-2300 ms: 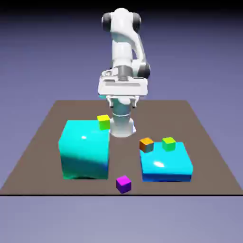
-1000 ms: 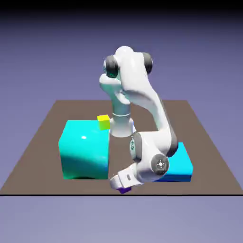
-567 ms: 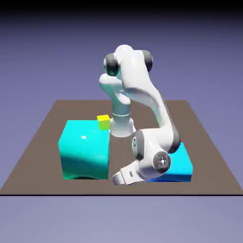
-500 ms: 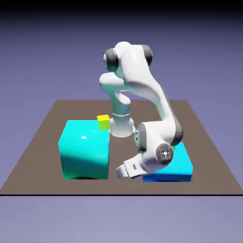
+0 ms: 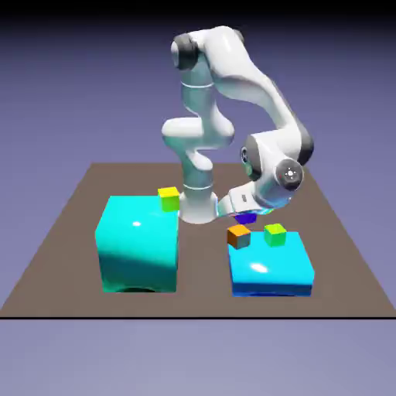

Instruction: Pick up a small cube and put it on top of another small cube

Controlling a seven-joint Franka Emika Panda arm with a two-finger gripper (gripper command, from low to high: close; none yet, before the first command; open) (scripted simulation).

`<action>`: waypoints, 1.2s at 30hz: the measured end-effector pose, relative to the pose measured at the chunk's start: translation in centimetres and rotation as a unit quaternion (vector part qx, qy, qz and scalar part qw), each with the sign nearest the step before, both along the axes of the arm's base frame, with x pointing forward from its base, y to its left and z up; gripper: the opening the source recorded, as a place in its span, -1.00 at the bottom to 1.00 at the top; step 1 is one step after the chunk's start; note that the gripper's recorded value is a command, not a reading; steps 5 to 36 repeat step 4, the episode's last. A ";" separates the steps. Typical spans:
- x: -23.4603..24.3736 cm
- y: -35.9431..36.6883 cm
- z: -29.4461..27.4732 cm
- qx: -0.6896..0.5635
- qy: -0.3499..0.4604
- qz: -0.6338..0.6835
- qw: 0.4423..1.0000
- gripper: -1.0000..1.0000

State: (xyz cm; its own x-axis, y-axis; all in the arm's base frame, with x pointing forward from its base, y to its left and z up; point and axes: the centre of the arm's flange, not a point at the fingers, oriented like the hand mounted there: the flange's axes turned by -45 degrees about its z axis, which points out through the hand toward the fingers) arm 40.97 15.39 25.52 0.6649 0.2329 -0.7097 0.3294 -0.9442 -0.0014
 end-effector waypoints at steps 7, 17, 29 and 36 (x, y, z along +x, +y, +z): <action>-1.2 -0.4 -1.7 -0.001 0.000 0.001 1.000 1.00; -1.2 -0.4 -1.7 -0.001 0.000 0.001 1.000 1.00; -1.2 -0.4 -1.7 -0.001 0.000 0.001 1.000 1.00; -1.2 -0.4 -1.7 -0.001 0.000 0.001 1.000 1.00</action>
